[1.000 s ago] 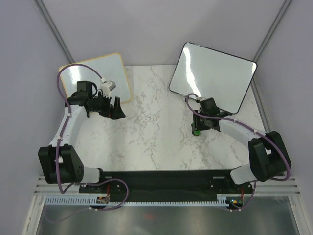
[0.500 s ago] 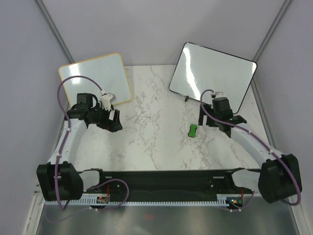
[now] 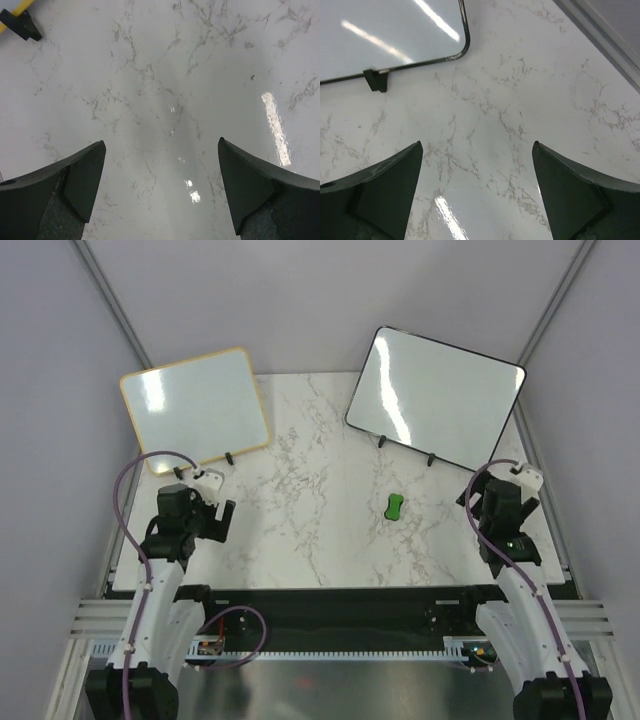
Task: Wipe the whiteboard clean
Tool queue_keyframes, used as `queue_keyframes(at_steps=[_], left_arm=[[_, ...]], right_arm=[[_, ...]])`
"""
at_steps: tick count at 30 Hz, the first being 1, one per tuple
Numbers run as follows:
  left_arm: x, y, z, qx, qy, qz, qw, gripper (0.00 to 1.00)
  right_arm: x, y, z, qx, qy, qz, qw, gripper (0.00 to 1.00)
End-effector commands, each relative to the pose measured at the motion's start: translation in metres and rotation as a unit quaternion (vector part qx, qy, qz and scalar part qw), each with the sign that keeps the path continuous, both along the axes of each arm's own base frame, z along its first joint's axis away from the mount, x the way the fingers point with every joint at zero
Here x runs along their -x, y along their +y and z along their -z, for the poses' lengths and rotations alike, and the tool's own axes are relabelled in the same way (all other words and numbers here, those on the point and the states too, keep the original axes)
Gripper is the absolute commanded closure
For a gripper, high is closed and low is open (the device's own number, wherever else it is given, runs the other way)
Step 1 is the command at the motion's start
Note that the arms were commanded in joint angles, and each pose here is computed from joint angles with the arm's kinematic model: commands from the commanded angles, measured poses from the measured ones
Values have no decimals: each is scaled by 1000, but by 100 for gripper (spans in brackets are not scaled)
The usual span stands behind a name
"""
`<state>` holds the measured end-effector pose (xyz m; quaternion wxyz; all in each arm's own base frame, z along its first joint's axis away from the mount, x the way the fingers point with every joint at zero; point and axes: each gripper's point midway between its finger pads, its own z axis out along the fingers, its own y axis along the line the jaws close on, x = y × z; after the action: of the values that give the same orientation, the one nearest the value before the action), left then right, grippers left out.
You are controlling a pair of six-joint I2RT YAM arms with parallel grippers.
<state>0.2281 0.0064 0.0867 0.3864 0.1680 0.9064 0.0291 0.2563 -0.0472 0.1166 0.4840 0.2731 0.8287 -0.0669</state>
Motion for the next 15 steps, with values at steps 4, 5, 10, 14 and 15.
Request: queue_keyframes(at_steps=[4,5,10,14,15], left_arm=[[-30,5,-49,-12,-167,-10,986,1],[-31,4,-52,-6,-176,-13,984,1],[-27,-1,-52,6,-183,-5,983,1],[-24,-6,-52,12,-183,9,983,1],[-24,-5,-50,11,-180,7,984,1]], right_arm=[[9,-10,-34,-18,-149,50,987,3],[10,-10,-37,-20,-160,51,986,3],[17,-8,-43,-27,-197,45,979,3],[18,-7,-39,-32,-201,47,978,3],[18,-7,-36,-32,-198,47,979,3]])
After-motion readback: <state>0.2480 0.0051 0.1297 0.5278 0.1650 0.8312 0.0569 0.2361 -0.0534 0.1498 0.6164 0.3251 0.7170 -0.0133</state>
